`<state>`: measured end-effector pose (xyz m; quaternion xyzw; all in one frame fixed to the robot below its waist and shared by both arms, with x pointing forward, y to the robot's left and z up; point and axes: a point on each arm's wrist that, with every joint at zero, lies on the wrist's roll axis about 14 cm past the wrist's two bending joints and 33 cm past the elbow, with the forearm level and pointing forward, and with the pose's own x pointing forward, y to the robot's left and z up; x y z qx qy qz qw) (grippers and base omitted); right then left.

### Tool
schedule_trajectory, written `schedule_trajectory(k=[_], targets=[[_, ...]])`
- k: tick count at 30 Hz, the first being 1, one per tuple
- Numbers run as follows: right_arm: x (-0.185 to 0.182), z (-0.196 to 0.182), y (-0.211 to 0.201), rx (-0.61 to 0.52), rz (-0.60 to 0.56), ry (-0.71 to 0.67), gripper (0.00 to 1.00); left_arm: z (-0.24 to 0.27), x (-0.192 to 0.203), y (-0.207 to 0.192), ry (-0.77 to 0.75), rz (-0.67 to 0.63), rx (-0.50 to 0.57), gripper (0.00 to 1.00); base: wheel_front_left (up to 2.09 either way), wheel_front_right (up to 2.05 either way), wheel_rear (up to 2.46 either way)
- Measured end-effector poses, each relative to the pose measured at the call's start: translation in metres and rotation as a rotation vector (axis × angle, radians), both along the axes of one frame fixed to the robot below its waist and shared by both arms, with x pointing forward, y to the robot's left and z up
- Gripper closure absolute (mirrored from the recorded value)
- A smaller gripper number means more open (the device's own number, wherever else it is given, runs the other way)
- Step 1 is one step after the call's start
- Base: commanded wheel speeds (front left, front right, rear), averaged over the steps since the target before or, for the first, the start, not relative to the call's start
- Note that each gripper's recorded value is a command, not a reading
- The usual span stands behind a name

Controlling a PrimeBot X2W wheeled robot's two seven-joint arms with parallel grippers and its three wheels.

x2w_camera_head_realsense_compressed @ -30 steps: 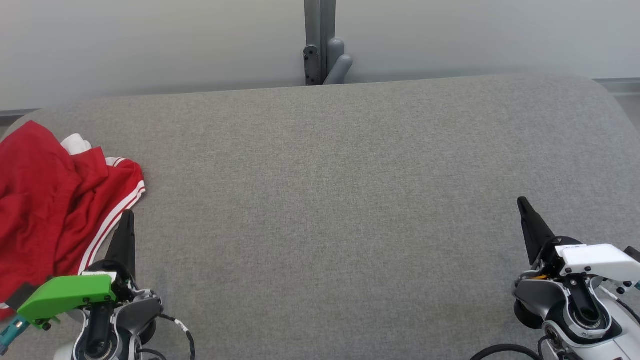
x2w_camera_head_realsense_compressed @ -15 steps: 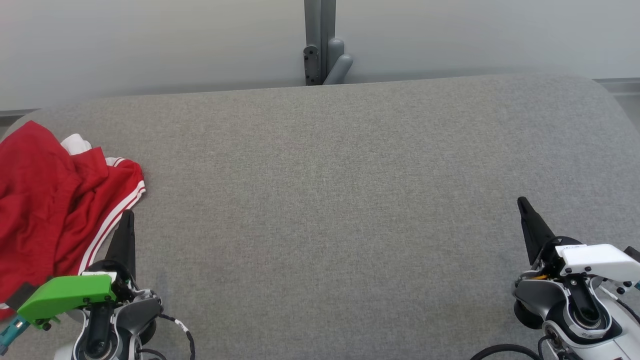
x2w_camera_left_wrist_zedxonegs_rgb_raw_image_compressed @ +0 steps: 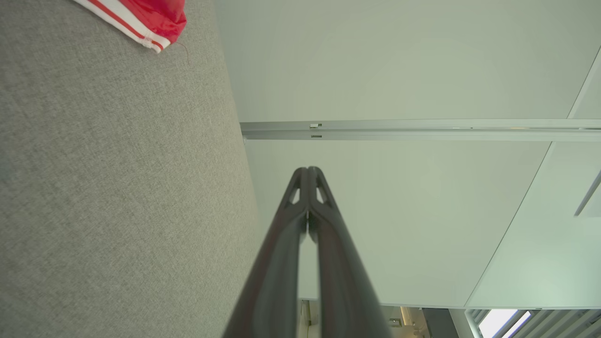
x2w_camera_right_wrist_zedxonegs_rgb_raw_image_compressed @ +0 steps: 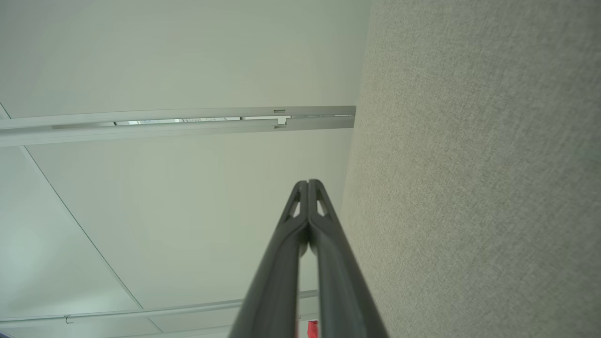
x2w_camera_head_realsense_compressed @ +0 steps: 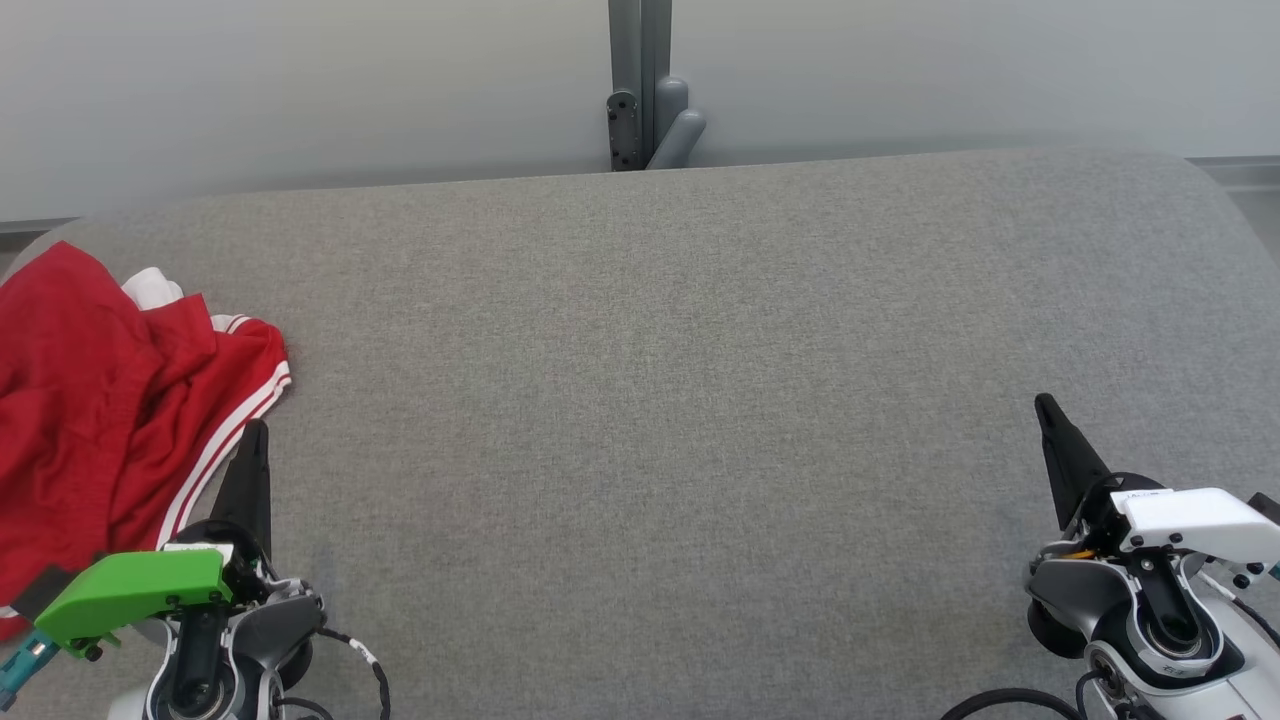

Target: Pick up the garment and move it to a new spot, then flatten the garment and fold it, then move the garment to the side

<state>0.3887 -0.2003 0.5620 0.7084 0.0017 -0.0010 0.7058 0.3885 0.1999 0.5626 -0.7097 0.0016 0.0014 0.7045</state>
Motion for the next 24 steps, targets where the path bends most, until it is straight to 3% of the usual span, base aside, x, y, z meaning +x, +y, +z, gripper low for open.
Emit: schedule_trajectory(k=[7, 8, 9, 10, 19, 24], targets=[[0.000, 0.000, 0.000, 0.000, 0.000, 0.000, 1.00, 0.000, 0.000, 0.000, 0.000, 0.000, 0.000, 1.00, 0.00, 0.00, 0.00], [0.000, 0.000, 0.000, 0.000, 0.000, 0.000, 0.00, 0.000, 0.000, 0.000, 0.000, 0.000, 0.000, 0.00, 0.00, 0.00, 0.00], [-0.001, -0.003, 0.000, 0.001, 0.000, 0.007, 1.00, -0.003, -0.001, 0.000, 0.007, 0.001, -0.001, 1.00, 0.00, 0.00, 0.00], [-0.003, -0.008, 0.002, 0.004, 0.000, 0.021, 0.00, -0.008, -0.003, 0.000, 0.023, 0.001, -0.004, 0.00, 0.00, 0.00, 0.00], [-0.009, -0.019, 0.008, -0.022, -0.004, 0.039, 0.00, -0.022, -0.009, -0.004, 0.061, 0.013, 0.013, 0.00, 0.00, 0.00, 0.00], [-0.010, -0.013, 0.009, -0.111, 0.000, 0.005, 0.00, -0.025, -0.011, -0.005, 0.067, 0.023, 0.073, 0.00, 0.00, 0.00, 0.00]])
